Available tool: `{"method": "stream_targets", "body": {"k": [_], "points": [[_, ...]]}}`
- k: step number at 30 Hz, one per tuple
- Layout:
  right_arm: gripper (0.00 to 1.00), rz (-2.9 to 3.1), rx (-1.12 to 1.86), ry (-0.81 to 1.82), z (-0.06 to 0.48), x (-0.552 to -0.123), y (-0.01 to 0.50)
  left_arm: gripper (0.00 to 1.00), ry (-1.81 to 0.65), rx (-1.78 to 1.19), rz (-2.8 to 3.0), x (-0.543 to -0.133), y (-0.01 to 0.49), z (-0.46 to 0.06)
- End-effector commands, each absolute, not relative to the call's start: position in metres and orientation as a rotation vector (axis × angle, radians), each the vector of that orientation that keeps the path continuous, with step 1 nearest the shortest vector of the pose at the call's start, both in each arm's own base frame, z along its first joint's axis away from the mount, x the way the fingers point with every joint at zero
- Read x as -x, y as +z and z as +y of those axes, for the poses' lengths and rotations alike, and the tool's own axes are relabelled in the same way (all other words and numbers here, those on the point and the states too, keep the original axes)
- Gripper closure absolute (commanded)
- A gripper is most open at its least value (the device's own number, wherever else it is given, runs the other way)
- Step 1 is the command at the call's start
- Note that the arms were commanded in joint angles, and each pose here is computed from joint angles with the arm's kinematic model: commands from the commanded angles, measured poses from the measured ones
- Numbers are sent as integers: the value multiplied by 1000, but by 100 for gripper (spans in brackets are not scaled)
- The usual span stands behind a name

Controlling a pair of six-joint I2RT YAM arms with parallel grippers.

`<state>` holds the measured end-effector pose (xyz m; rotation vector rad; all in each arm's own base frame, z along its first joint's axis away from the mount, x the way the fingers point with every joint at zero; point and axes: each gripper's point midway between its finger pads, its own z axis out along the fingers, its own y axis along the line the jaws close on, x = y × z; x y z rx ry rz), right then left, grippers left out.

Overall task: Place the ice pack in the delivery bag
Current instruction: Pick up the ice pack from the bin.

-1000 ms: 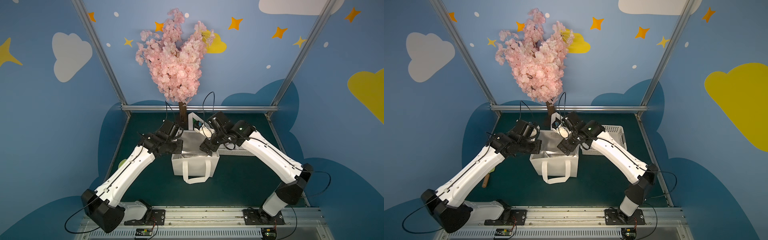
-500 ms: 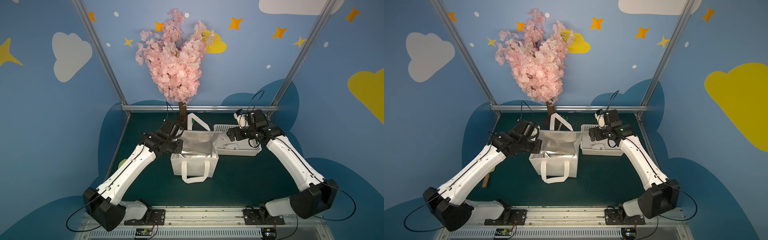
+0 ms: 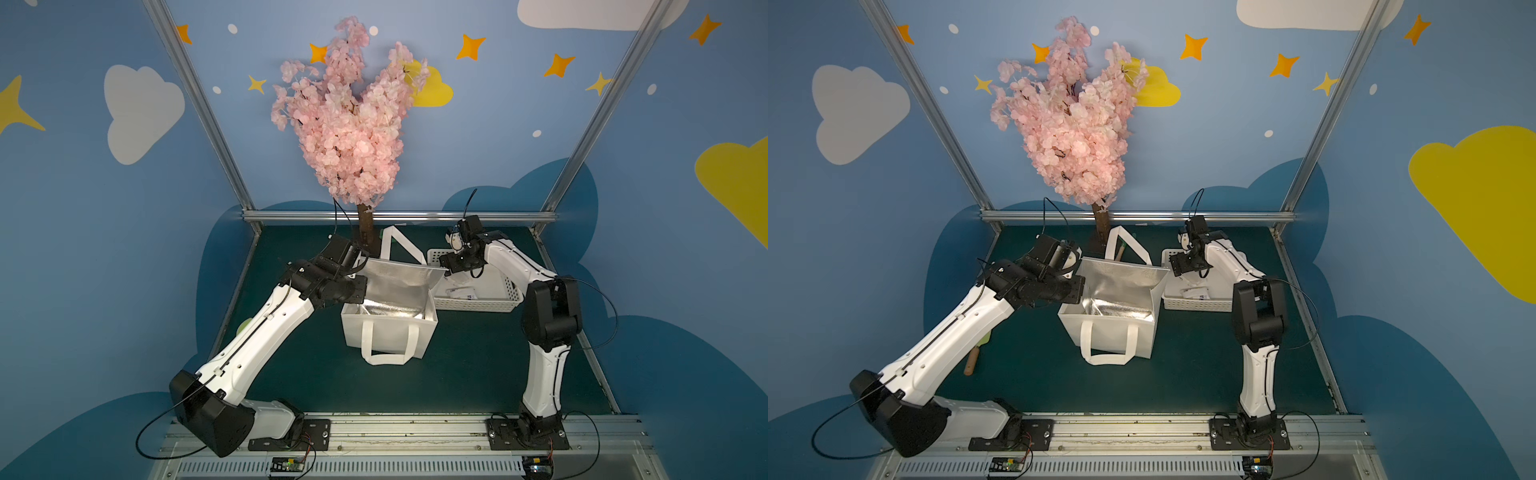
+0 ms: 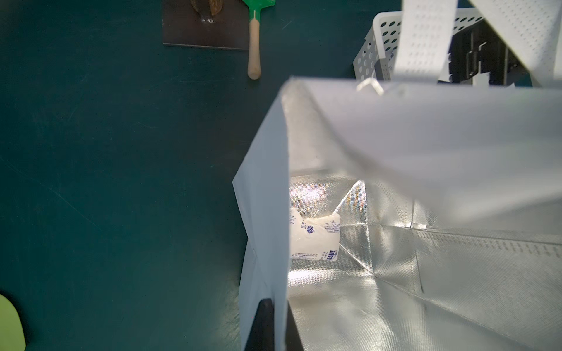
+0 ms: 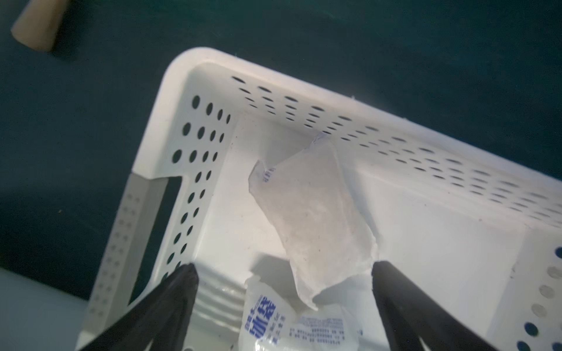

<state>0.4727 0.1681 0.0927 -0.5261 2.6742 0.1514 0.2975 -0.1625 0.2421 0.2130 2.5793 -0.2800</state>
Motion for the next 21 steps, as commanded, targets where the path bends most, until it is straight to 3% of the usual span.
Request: {"method": "stream_targets", "body": {"k": [1,8,21], "points": [[6,2728,599,105,165,-470,81,97,-275,-215,2562,-300,251,-161],[6,2806,640,35,158,-468,39,97,-271,-192,2568,-303,248,-158],[7,2863,680,9,163,-476,21,97,-294,-190,2581,-304,245,-160]]}}
